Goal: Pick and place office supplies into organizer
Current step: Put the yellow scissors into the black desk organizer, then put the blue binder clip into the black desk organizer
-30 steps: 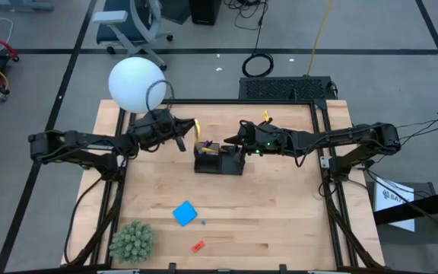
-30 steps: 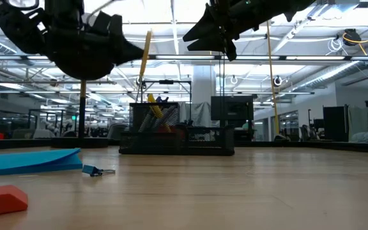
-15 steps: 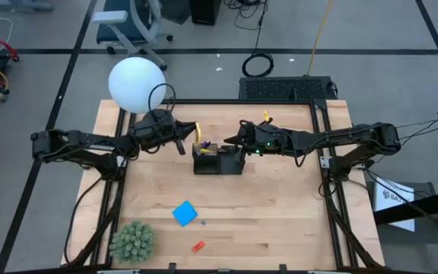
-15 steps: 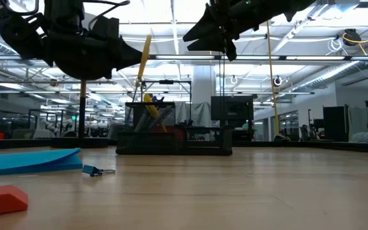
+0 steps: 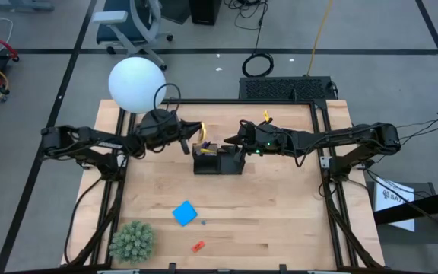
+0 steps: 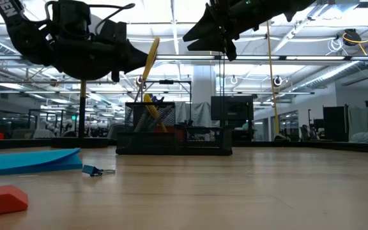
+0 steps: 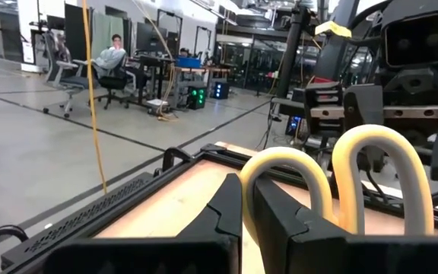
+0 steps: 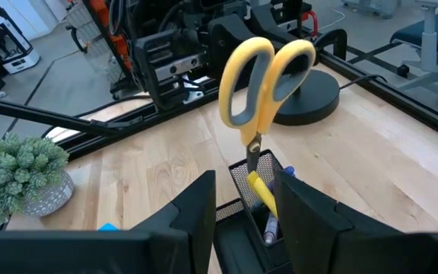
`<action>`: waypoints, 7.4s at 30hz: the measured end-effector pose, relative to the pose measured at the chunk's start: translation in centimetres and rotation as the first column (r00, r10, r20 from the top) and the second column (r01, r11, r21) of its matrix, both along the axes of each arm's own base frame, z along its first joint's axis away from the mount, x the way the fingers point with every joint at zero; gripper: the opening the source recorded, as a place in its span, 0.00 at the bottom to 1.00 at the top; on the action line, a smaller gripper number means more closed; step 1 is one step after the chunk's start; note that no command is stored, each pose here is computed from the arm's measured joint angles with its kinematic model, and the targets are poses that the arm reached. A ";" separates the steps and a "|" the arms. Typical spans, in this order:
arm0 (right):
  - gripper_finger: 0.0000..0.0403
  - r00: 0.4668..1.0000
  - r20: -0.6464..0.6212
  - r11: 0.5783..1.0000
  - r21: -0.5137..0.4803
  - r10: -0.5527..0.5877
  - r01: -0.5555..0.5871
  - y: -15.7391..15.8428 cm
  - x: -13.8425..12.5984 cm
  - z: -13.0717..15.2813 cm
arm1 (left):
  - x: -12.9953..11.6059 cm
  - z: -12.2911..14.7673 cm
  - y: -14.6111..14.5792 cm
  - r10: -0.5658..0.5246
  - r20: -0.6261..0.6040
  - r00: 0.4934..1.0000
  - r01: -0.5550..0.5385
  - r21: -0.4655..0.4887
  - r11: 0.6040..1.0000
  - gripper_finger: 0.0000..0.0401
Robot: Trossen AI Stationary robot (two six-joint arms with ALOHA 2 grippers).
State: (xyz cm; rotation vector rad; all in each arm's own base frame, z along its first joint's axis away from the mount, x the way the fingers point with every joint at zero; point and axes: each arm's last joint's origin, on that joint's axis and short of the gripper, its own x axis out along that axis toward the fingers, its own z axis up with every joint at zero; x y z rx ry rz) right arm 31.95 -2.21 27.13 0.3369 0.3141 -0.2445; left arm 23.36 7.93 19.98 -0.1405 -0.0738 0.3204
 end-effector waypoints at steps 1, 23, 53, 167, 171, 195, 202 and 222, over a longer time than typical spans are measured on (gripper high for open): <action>0.31 1.000 0.000 1.000 0.000 0.000 0.000 0.0 0.0 0.0 | 0.1 0.1 0.1 0.003 0.003 1.000 -0.003 -0.001 1.000 0.04; 0.31 1.000 0.000 1.000 0.000 0.000 0.000 0.0 0.0 0.0 | 0.7 -0.2 -0.3 -0.068 -0.091 0.994 0.066 -0.023 0.998 0.04; 0.31 1.000 0.000 1.000 0.000 0.000 0.000 0.0 0.0 0.0 | 1.1 -1.1 0.8 -0.074 -0.052 0.996 0.073 -0.025 0.997 0.10; 0.31 0.941 0.306 0.949 0.226 0.143 -0.218 0.8 0.6 2.6 | -5.7 11.7 -9.9 -0.219 -0.303 0.928 0.157 -0.215 0.964 0.29; 0.31 0.938 0.327 0.928 0.302 0.114 -0.218 0.8 0.6 2.7 | -5.7 12.0 -9.9 -0.201 -0.295 0.934 0.140 -0.217 0.966 0.29; 0.31 0.887 0.165 0.898 0.021 0.431 -0.440 1.4 1.4 6.5 | -5.7 11.8 -10.0 -0.192 -0.282 0.940 0.110 -0.281 0.953 0.29; 0.31 0.886 0.045 0.886 0.031 0.461 -0.463 1.5 3.4 6.4 | -5.6 11.9 -10.0 -0.192 -0.264 0.945 0.108 -0.301 0.948 0.29; 0.31 0.707 -0.333 0.760 0.049 0.624 -0.648 7.0 9.2 2.7 | -5.6 11.9 -10.2 -0.265 -0.256 0.930 0.170 -0.341 0.925 0.29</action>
